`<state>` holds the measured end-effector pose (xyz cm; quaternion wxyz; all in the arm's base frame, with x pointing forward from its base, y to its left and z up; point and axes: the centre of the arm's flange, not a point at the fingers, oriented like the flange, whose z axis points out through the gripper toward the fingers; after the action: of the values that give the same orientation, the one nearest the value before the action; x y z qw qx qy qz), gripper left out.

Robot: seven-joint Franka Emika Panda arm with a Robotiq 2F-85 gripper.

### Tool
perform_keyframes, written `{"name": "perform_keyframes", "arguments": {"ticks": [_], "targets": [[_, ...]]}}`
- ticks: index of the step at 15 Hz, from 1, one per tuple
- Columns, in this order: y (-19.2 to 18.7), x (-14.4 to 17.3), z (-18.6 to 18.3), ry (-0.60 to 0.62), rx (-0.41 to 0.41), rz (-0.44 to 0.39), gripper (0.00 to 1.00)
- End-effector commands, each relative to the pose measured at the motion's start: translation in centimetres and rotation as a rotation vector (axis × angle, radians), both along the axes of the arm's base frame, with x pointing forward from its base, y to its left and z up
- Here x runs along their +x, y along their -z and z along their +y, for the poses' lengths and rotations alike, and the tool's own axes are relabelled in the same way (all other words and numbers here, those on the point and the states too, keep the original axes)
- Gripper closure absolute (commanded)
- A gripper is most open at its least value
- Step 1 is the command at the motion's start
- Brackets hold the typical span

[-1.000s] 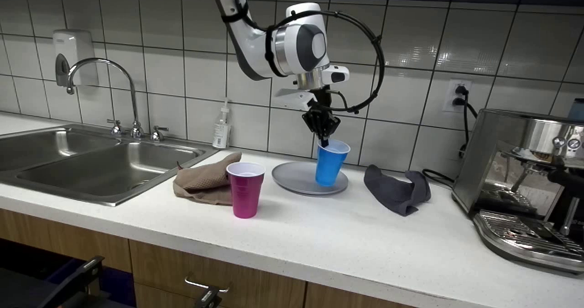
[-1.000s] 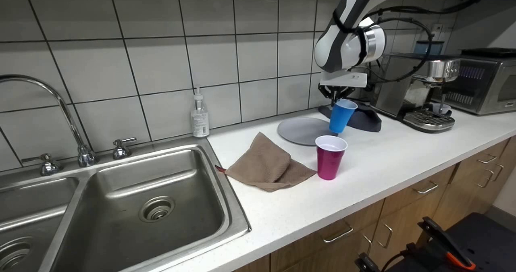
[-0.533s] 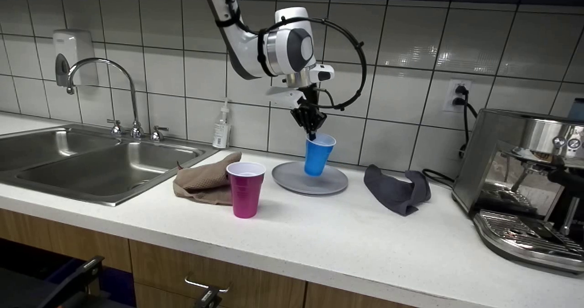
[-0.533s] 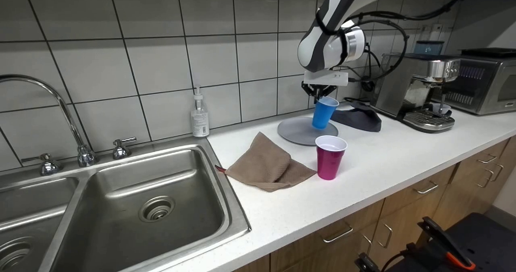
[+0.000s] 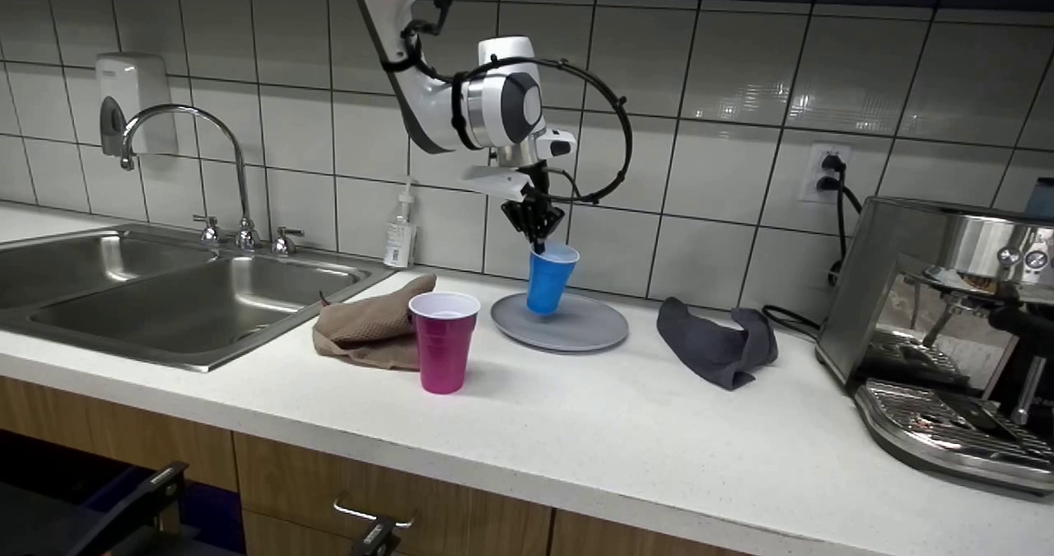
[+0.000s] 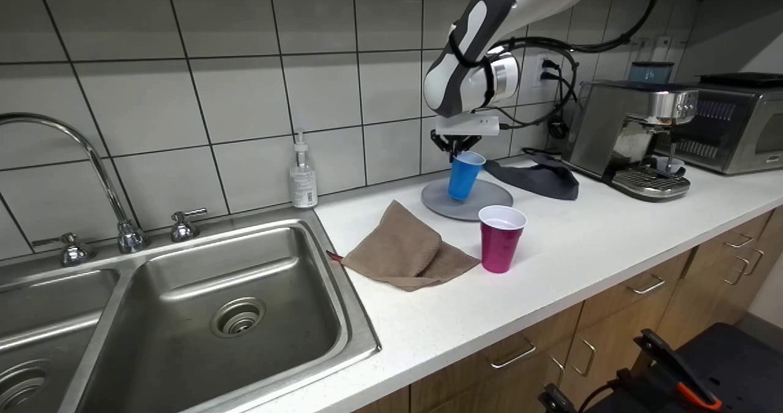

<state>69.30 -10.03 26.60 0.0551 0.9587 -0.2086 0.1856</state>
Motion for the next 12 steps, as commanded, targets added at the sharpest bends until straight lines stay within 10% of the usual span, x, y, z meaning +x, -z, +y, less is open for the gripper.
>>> {"name": "perform_keyframes", "arguments": {"ticks": [1,7,8,12], "targets": [[0.5,2.9,0.6,-0.061,0.007,0.028,0.99],[1.7,4.3,1.7,-0.109,0.004,0.055,0.99],[1.8,4.4,1.8,-0.114,0.003,0.059,0.70],[1.6,4.5,1.8,-0.125,0.005,0.053,0.48]]}}
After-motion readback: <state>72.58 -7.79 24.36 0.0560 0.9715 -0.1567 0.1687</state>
